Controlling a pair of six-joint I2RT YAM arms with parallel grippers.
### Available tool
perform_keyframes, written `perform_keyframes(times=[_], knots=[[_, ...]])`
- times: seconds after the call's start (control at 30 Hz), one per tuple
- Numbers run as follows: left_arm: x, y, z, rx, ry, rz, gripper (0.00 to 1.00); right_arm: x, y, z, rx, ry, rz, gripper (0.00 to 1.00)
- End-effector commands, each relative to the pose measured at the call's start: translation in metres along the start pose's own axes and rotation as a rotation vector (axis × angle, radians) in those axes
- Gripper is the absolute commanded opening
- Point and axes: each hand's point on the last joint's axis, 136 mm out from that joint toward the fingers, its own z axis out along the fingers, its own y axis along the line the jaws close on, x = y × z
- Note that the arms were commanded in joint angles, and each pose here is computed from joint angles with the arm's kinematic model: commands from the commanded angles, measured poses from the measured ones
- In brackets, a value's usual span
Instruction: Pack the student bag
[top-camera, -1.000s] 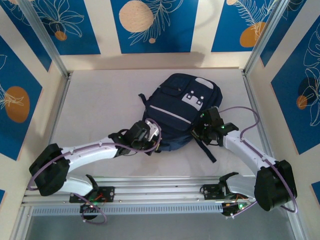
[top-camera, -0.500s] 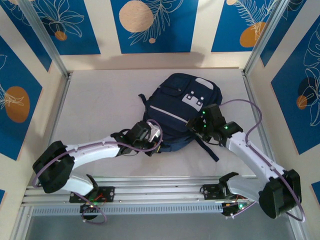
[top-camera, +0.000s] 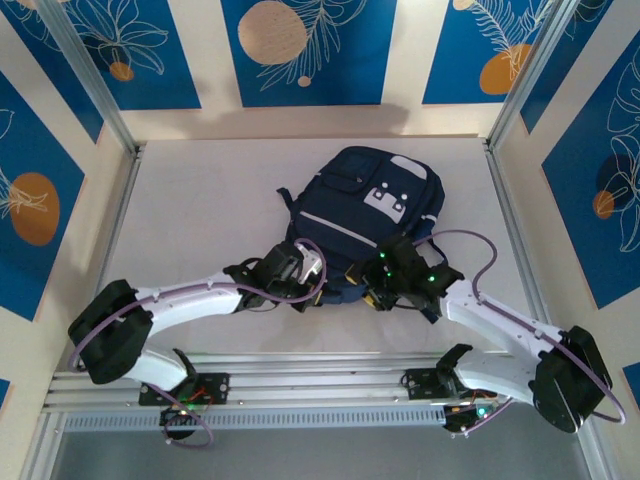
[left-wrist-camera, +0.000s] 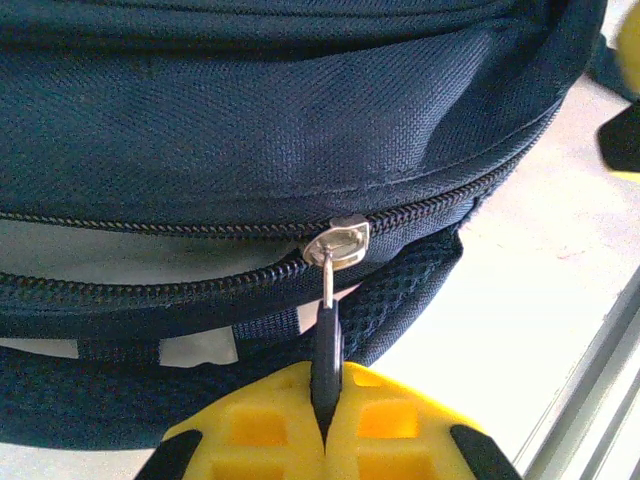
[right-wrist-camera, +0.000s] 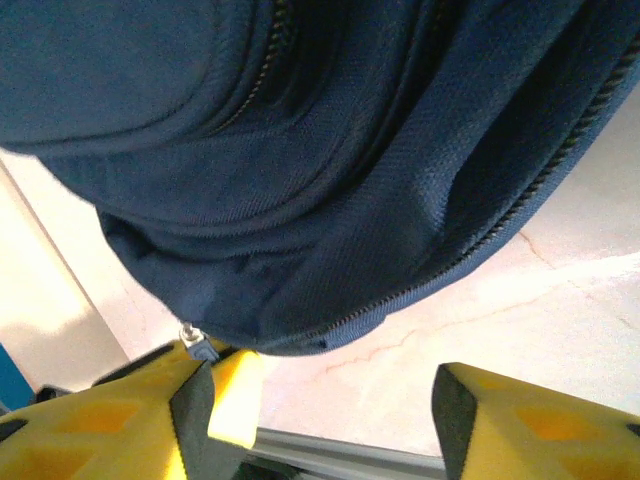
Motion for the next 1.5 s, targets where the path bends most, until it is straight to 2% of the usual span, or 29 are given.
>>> perform_keyframes(times=[0.0,0.13,0.23,0.43,1.03,1.27,1.3,1.4,1.43,1.47], knots=[[-0.006,-0.005,0.000,0.040,-0.014,-0.021,0.00,-0.010,0.007,0.007,0.009,-0.063,0.069,0.57],[-0.008,-0.009,-0.003,0.058,-0.031,-0.030,0.00,-0.016,0.000,0.020,0.080,-0.091,0.059,0.53],[-0.007,-0.010,-0.003,0.061,-0.030,-0.032,0.00,-0.020,-0.006,0.027,0.123,-0.109,0.039,0.42],[-0.004,0.000,-0.003,0.009,-0.021,-0.023,0.00,-0.036,-0.017,0.018,0.178,-0.195,-0.070,0.00],[-0.010,0.029,0.002,-0.093,0.011,-0.061,0.00,-0.059,-0.076,-0.025,0.283,-0.260,-0.105,0.00],[-0.013,0.026,0.006,-0.059,0.016,-0.074,0.00,-0.076,-0.094,-0.042,0.306,-0.307,-0.058,0.00],[-0.013,0.024,0.008,-0.050,0.019,-0.075,0.00,-0.077,-0.093,-0.042,0.304,-0.302,-0.059,0.04],[-0.016,0.017,0.012,-0.015,0.019,-0.072,0.00,-0.078,-0.085,-0.047,0.306,-0.300,-0.076,0.39],[-0.018,0.014,0.013,-0.003,0.018,-0.069,0.00,-0.076,-0.082,-0.051,0.304,-0.298,-0.075,0.46],[-0.020,0.010,0.013,0.010,0.014,-0.064,0.00,-0.072,-0.077,-0.056,0.295,-0.293,-0.070,0.49]])
